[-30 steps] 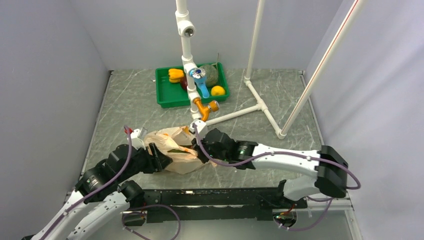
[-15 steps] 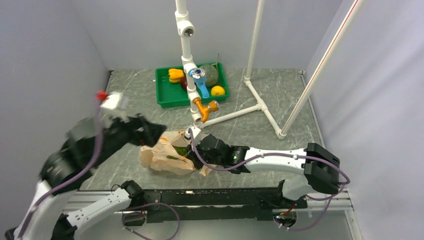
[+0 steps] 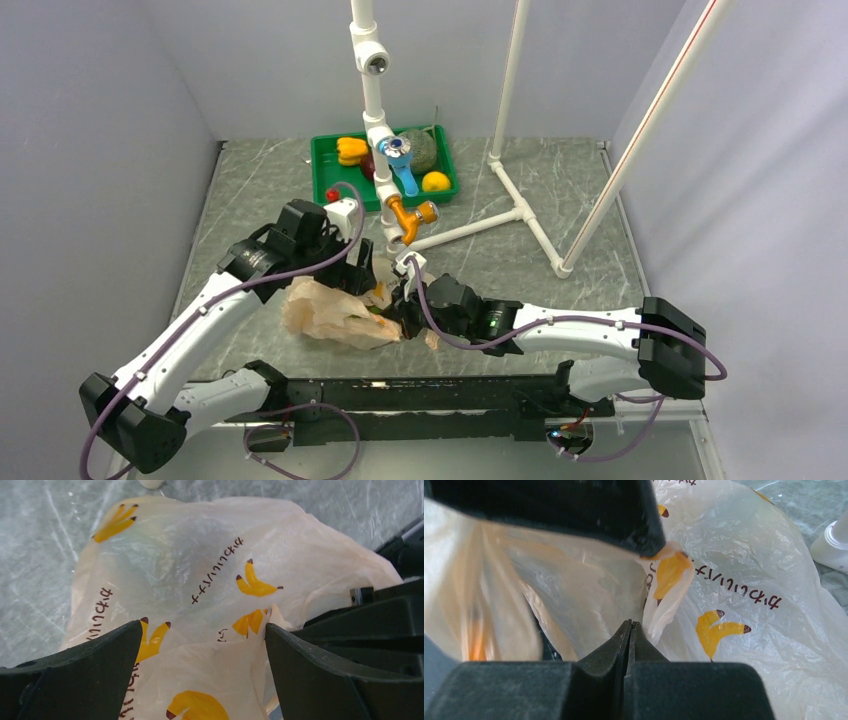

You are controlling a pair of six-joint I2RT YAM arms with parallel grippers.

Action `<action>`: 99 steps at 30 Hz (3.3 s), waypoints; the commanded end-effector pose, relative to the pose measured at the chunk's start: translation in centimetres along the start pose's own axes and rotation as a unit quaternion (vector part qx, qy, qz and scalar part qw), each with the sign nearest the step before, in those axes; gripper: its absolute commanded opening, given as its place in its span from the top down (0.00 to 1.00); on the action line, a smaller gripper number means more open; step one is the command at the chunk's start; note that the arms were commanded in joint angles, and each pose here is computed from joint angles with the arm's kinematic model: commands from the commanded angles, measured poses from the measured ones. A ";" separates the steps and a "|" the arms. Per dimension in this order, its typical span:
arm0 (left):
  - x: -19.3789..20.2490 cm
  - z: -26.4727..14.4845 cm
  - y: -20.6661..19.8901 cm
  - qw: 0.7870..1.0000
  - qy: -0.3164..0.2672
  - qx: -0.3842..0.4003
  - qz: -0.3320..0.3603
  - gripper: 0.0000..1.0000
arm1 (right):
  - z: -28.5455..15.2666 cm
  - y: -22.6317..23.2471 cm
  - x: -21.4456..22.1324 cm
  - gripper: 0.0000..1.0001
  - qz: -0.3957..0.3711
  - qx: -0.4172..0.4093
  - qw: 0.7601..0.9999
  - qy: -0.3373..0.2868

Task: Take the fake fruits out of the plastic bag
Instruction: Adjust the plastic bag at the center of the board.

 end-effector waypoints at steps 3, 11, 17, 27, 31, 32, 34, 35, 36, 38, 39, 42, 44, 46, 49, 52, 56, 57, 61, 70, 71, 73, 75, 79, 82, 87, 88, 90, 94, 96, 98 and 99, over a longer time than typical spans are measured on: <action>0.7 -0.4 -0.6 0.998 -0.023 0.047 0.040 0.01 | 0.1 0.4 -0.9 1.00 -0.004 -0.006 0.999 -0.033; 0.5 -3.1 -1.7 0.989 -0.103 0.093 0.048 0.01 | 0.1 0.4 -0.5 1.00 -0.005 -0.017 1.000 -0.025; 0.5 -1.2 -1.0 0.994 -0.072 0.075 0.042 0.00 | -0.1 0.5 -0.8 1.00 -0.008 -0.024 0.999 -0.029; 1.8 1.5 0.0 0.997 0.001 0.047 0.056 0.15 | 0.5 0.3 -0.3 1.00 -0.019 -0.019 1.000 -0.013; 1.5 1.6 1.1 0.999 0.024 -0.028 0.030 0.56 | 0.8 -0.4 0.7 1.00 -0.029 -0.004 0.999 0.012; 1.5 1.5 1.2 0.999 0.018 -0.043 0.023 0.65 | 1.0 -0.6 1.0 1.00 -0.033 -0.001 0.999 0.021; 1.4 1.2 1.6 0.997 -0.006 -0.078 0.005 0.99 | 1.3 -1.1 2.0 1.00 -0.039 0.009 0.998 0.043; 1.4 0.8 1.8 0.994 -0.018 -0.103 -0.010 1.00 | 1.3 -1.4 2.4 1.00 -0.040 0.014 0.998 0.050; 1.5 0.3 2.3 0.989 -0.030 -0.144 -0.026 1.00 | 1.2 -1.6 2.9 1.00 -0.041 0.018 0.997 0.056; 1.7 -0.8 2.8 0.977 -0.070 -0.194 -0.056 1.00 | 0.7 -2.0 3.8 1.00 -0.041 0.019 0.997 0.069; 1.9 -1.3 2.9 0.971 -0.092 -0.208 -0.066 1.00 | 0.5 -2.2 4.3 1.00 -0.043 0.017 0.996 0.078; 2.2 -2.8 2.8 0.959 -0.165 -0.218 -0.077 1.00 | -0.2 -2.7 5.9 1.00 -0.039 0.010 0.993 0.111; 2.5 -3.7 2.8 0.950 -0.195 -0.227 -0.085 1.00 | -0.6 -3.6 7.3 1.00 -0.034 0.022 0.990 0.133; 3.1 -4.5 2.9 0.943 -0.207 -0.242 -0.094 1.00 | -0.8 -4.4 8.2 1.00 -0.027 0.040 0.989 0.140; 4.0 -5.1 2.8 0.941 -0.212 -0.245 -0.101 1.00 | -0.9 -5.4 8.9 1.00 -0.030 0.076 0.985 0.149; 4.9 -5.2 2.7 0.944 -0.200 -0.243 -0.098 1.00 | -0.8 -5.5 8.5 1.00 -0.036 0.097 0.982 0.158; 5.7 -4.9 2.3 0.953 -0.185 -0.222 -0.088 1.00 | -1.2 -1.9 5.4 1.00 -0.047 0.044 0.990 0.126; 5.7 -4.8 2.2 0.956 -0.185 -0.212 -0.085 1.00 | -1.5 -0.9 4.5 1.00 -0.050 0.030 0.992 0.113; 5.8 -4.3 1.4 0.968 -0.172 -0.167 -0.075 0.67 | -1.2 2.3 1.0 0.86 -0.045 -0.013 0.997 0.063; 4.1 -11.2 0.3 0.958 -0.187 -0.184 -0.114 0.01 | 4.0 4.7 -2.0 0.53 -0.074 -0.012 0.997 0.030; 3.9 -12.1 0.2 0.955 -0.191 -0.189 -0.121 0.01 | 4.7 5.3 -2.1 0.53 -0.079 -0.023 0.996 0.033; 3.7 -14.1 0.1 0.947 -0.204 -0.206 -0.140 0.00 | 6.0 6.7 -1.8 0.53 -0.088 -0.050 0.994 0.039; 3.9 -15.9 0.0 0.937 -0.227 -0.217 -0.153 0.01 | 7.7 7.7 -0.7 0.56 -0.079 -0.092 0.991 0.059; 4.5 -18.7 -0.6 0.919 -0.298 -0.204 -0.161 0.03 | 11.7 8.1 3.7 0.66 -0.034 -0.167 0.974 0.148; 5.0 -19.6 -1.1 0.916 -0.317 -0.184 -0.164 0.03 | 12.8 8.4 5.6 0.70 -0.024 -0.197 0.961 0.193; 4.8 -18.1 -2.1 0.929 -0.304 -0.119 -0.173 0.06 | 10.6 6.9 3.9 0.67 -0.033 -0.146 0.976 0.159; 4.8 -17.0 -2.3 0.934 -0.298 -0.101 -0.172 0.07 | 9.8 6.7 3.3 0.66 -0.035 -0.136 0.979 0.148; 4.1 -15.0 -2.8 0.943 -0.289 -0.050 -0.157 0.09 | 7.7 6.5 2.2 0.59 -0.037 -0.117 0.985 0.120; 3.3 -10.8 -3.7 0.964 -0.225 0.043 -0.133 0.08 | 4.6 5.0 1.1 0.44 -0.035 -0.057 0.995 0.075; 3.7 -9.2 -3.4 0.968 -0.203 0.038 -0.142 0.06 | 3.2 3.8 1.1 0.37 -0.032 -0.023 0.998 0.054; 4.3 -8.3 -3.0 0.970 -0.201 0.021 -0.138 0.01 | 2.2 2.6 1.2 0.32 -0.028 0.005 0.999 0.037; 4.4 -8.0 -2.8 0.970 -0.199 0.013 -0.138 0.01 | 1.9 1.9 1.3 0.30 -0.025 0.019 0.999 0.028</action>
Point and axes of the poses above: each gripper's point midway between its finger pads, its own z axis out along the fingers, its own y axis along the line the jaws close on, x = y × z, the point moved 9 cm from there along -z, back along the fingers, and after that the axes turned 15 degrees about z, right-handed, at the moved point
